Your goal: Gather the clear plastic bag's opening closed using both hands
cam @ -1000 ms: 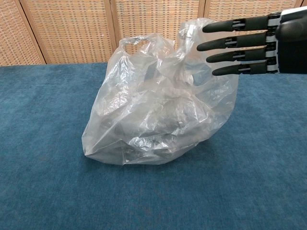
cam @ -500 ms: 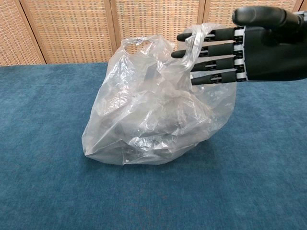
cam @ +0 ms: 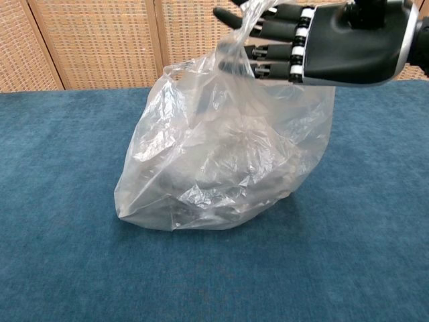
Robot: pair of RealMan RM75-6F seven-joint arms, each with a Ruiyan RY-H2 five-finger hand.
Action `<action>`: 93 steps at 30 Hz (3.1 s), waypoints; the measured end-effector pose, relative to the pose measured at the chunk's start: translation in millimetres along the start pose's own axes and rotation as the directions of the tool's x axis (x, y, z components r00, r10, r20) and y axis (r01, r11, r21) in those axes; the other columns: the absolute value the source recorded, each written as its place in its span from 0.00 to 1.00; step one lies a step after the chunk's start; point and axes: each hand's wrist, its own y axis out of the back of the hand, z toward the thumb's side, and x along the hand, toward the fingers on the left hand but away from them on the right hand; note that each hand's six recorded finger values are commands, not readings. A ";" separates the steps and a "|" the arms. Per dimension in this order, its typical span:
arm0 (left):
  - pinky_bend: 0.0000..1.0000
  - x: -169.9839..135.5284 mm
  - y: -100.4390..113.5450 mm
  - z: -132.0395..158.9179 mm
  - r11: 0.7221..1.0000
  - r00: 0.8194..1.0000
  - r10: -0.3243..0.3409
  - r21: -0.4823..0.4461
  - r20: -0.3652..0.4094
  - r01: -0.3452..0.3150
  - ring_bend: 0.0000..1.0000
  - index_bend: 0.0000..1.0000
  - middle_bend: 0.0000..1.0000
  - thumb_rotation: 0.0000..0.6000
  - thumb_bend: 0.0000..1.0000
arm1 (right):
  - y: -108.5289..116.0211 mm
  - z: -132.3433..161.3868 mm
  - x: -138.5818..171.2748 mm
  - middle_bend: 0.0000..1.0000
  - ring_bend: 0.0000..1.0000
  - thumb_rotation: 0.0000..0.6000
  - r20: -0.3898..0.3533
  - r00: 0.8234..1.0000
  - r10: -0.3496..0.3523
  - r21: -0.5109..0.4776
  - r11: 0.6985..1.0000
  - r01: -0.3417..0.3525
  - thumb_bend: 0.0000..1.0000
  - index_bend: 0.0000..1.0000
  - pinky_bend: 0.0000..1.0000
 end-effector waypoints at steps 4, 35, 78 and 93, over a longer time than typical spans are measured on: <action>0.00 0.7 -0.4 0.0 1.000 1.000 -0.003 -0.001 0.002 0.003 0.00 0.00 0.00 1.00 0.24 | 1.4 4.6 2.1 0.27 0.14 1.00 -0.075 0.997 -0.007 -0.075 0.997 0.002 0.34 0.20 0.21; 0.00 0.9 -1.5 1.3 1.000 1.000 -0.005 -0.004 0.011 0.005 0.00 0.00 0.00 1.00 0.24 | -1.4 16.0 -21.6 0.30 0.21 1.00 -0.347 0.907 -0.240 -0.202 0.963 0.177 0.33 0.22 0.27; 0.00 110.7 9.3 87.0 0.970 0.934 0.070 0.194 0.350 -0.145 0.00 0.00 0.00 1.00 0.29 | 6.7 49.4 57.2 0.65 0.55 1.00 0.201 0.978 -0.052 0.391 0.920 -0.032 0.34 0.53 0.59; 0.04 170.4 -11.8 211.1 0.919 0.718 0.144 0.176 0.681 -0.352 0.00 0.00 0.00 1.00 0.30 | 3.2 46.5 70.1 0.65 0.55 1.00 0.291 0.956 -0.028 0.457 0.882 -0.113 0.34 0.53 0.59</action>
